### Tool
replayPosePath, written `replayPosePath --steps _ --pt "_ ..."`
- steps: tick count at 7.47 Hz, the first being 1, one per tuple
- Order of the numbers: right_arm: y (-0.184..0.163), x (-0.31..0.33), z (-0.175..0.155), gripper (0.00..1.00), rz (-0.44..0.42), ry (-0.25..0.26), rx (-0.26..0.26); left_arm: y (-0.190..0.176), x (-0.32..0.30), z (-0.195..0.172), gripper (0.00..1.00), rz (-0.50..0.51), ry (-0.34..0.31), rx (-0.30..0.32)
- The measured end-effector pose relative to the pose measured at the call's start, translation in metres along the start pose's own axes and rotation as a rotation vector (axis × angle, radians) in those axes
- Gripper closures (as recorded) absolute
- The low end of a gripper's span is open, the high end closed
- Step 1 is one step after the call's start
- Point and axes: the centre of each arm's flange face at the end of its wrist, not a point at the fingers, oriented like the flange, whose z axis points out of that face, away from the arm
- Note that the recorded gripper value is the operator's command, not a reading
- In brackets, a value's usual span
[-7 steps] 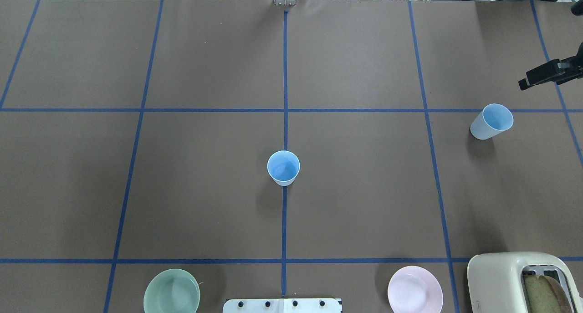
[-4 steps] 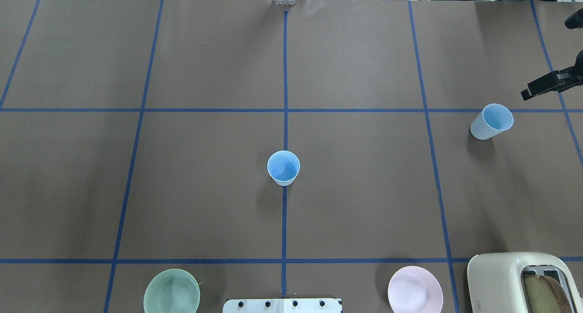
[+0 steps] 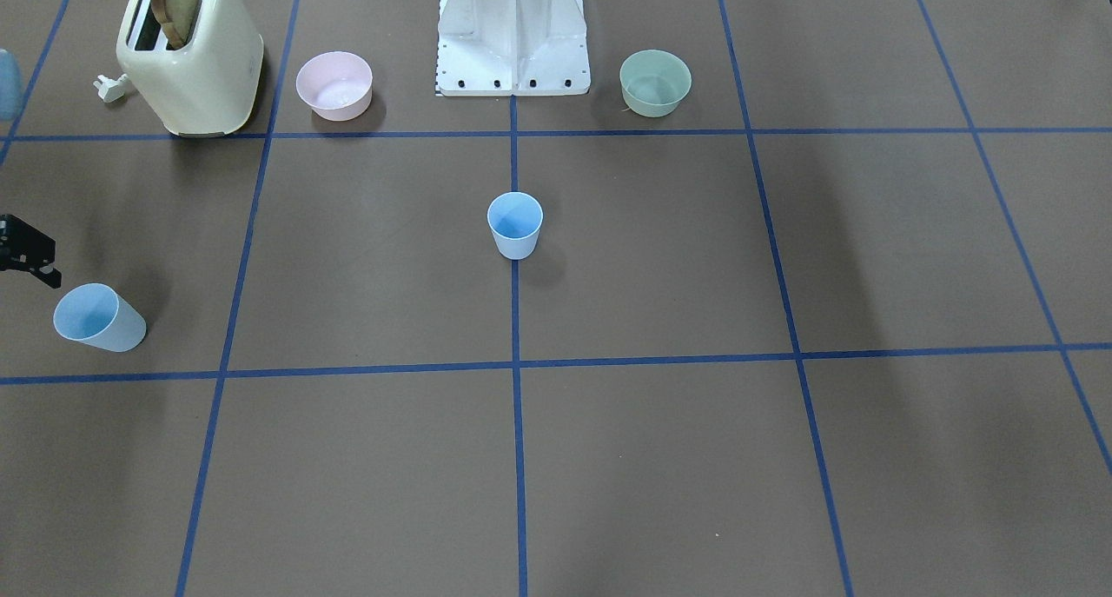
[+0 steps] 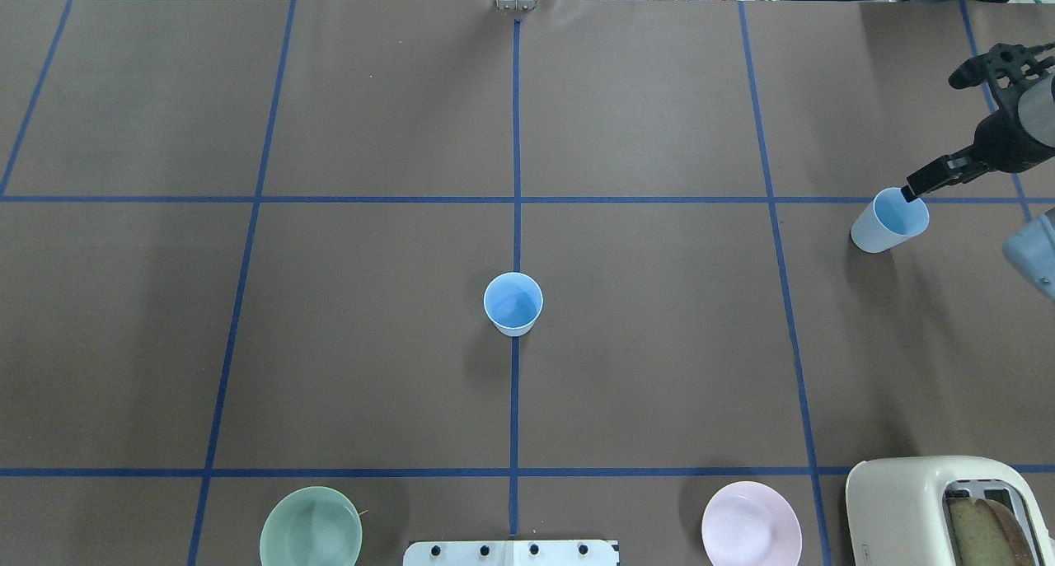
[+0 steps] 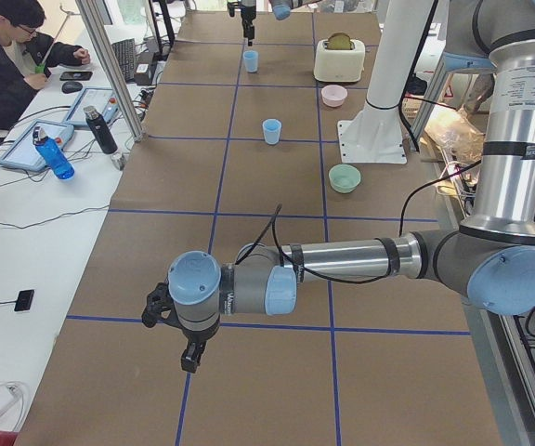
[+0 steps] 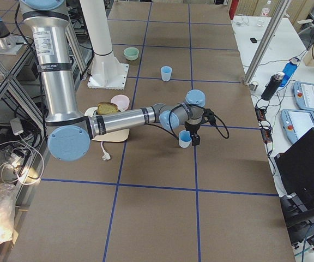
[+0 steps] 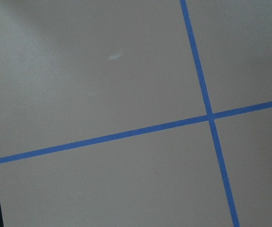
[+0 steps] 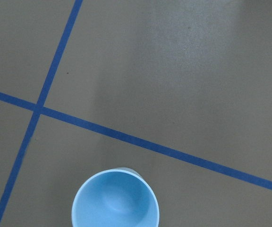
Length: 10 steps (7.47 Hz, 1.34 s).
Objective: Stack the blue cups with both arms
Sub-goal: 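Lower the right gripper onto the second light blue cup and grasp its rim, then carry the held cup with the right gripper over the centered cup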
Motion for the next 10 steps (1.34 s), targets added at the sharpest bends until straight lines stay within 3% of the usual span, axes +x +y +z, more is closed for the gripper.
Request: replayPosePath --steps 1,2,3,7,10 --pt "-0.002 0.003 0.009 0.50 -0.002 0.001 -0.008 0.001 0.000 0.001 0.01 0.003 -0.001 0.002" --pt "0.001 0.005 0.015 0.88 -0.001 0.002 -0.016 0.001 -0.001 0.001 0.01 0.003 -0.001 0.003" --pt "0.002 0.005 0.020 1.00 -0.003 0.002 -0.023 0.001 -0.001 0.002 0.01 0.003 0.000 0.003" --pt "0.004 -0.002 0.025 1.00 -0.017 -0.006 -0.032 0.002 -0.001 0.003 0.01 0.015 -0.003 0.013" --pt "-0.010 -0.025 -0.004 1.00 -0.040 -0.067 0.011 0.005 -0.003 0.006 0.01 0.010 -0.003 0.010"
